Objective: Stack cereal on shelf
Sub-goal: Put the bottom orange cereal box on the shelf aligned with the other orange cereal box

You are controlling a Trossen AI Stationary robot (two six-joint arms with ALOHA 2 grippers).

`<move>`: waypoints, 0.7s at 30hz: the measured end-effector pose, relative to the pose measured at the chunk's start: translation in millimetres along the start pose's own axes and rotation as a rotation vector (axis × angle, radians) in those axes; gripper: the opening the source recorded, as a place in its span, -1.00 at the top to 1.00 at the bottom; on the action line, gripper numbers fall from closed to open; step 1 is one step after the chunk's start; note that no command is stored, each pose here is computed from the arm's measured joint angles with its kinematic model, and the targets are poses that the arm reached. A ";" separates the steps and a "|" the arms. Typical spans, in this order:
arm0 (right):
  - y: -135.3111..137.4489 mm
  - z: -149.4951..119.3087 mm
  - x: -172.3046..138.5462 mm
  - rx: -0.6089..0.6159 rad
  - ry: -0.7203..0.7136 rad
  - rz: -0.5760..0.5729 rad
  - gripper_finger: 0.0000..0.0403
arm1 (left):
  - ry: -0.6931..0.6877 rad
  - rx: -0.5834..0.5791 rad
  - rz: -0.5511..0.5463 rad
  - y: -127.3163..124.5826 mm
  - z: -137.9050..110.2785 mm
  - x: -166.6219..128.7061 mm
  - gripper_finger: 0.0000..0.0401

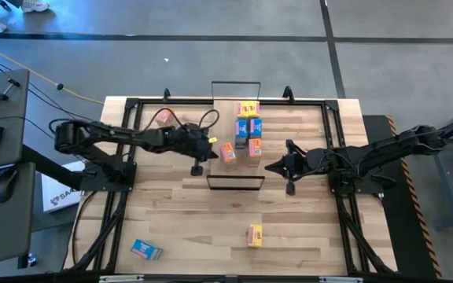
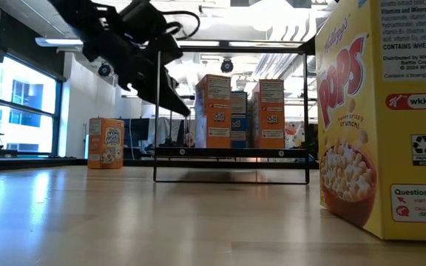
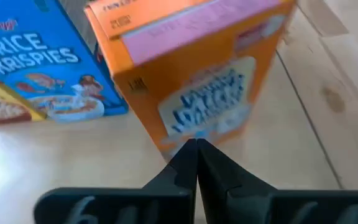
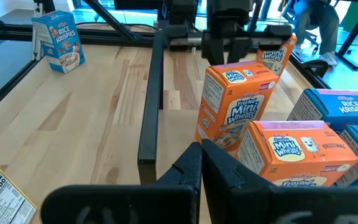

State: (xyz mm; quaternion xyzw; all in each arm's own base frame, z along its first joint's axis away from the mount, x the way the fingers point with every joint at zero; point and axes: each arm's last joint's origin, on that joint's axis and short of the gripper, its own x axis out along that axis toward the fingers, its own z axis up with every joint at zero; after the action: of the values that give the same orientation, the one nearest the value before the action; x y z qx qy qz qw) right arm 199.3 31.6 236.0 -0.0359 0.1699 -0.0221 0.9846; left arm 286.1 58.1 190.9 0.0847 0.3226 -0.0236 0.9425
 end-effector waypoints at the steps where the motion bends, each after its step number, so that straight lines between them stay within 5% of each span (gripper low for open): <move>1: 0.0 0.0 0.0 0.001 0.000 0.000 1.00 | -0.013 0.002 0.004 0.7 0.3 3.2 1.00; 21: 0.0 -0.2 0.0 -0.001 0.001 0.000 1.00 | -0.110 0.021 -0.008 5.7 -0.9 26.3 1.00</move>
State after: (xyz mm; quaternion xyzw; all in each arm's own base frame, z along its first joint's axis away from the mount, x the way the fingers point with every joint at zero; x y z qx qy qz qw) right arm 199.2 31.6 235.9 -0.0362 0.1703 -0.0221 0.9845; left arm 306.9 64.1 174.9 0.0917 0.2705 -0.0351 0.9577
